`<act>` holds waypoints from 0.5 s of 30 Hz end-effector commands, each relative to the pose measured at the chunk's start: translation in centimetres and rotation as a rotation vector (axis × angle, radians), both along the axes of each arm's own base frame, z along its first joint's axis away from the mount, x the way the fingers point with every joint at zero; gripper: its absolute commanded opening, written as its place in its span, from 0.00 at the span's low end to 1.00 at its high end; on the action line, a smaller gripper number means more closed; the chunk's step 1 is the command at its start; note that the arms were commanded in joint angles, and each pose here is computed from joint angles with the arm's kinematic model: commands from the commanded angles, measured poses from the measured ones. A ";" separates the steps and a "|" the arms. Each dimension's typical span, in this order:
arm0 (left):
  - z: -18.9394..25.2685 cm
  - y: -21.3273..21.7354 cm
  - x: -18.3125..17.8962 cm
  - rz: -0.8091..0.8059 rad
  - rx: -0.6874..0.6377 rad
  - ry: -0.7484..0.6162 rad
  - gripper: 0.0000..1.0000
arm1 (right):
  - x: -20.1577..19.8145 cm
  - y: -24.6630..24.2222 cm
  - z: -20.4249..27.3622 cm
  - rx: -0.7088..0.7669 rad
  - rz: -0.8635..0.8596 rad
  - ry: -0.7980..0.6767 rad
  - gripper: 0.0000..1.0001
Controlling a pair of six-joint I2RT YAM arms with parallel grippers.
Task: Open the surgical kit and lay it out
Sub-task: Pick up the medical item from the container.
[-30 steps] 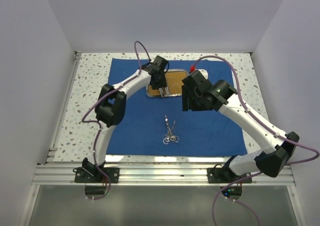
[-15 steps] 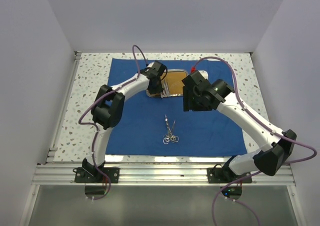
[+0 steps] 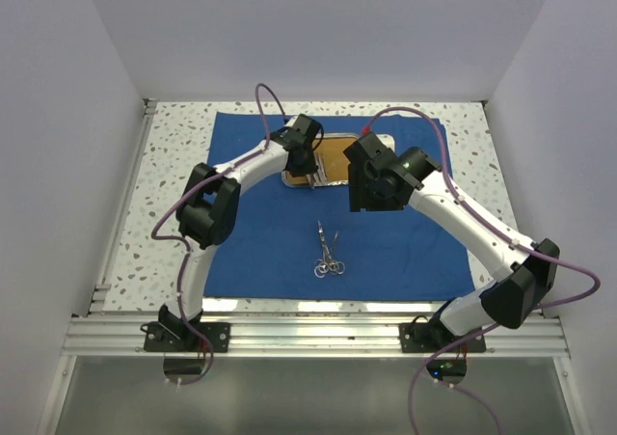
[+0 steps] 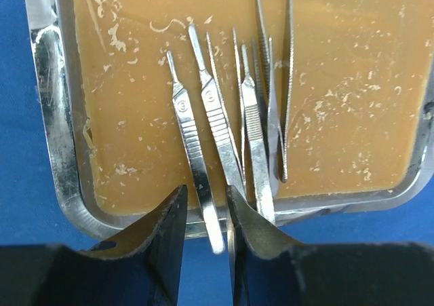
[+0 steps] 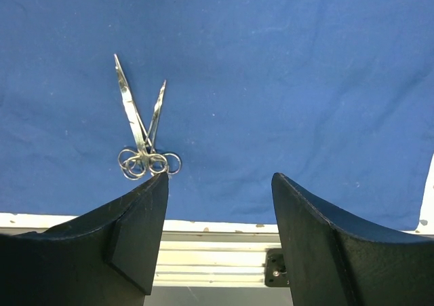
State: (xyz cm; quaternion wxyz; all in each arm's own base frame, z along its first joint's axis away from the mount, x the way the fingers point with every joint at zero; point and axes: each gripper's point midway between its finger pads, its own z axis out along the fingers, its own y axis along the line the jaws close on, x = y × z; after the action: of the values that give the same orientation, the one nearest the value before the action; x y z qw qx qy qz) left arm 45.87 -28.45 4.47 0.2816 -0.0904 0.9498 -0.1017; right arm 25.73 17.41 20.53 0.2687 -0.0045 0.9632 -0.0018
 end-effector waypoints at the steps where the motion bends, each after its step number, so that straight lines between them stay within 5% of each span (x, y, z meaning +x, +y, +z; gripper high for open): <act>1: 2.9 -1.1 2.2 -0.011 -0.044 -0.082 0.33 | 0.6 0.3 1.1 0.018 -0.002 -0.025 0.66; 15: 1.3 1.3 1.0 0.055 0.043 -0.043 0.29 | 1.2 -0.5 0.1 0.015 -0.022 0.005 0.65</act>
State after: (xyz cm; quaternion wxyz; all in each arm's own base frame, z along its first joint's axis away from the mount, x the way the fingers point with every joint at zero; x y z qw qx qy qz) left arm 46.62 -28.18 4.23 0.2843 -0.0931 0.9507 -0.0821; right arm 26.53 16.67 20.22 0.2631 0.0105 0.9647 -0.0081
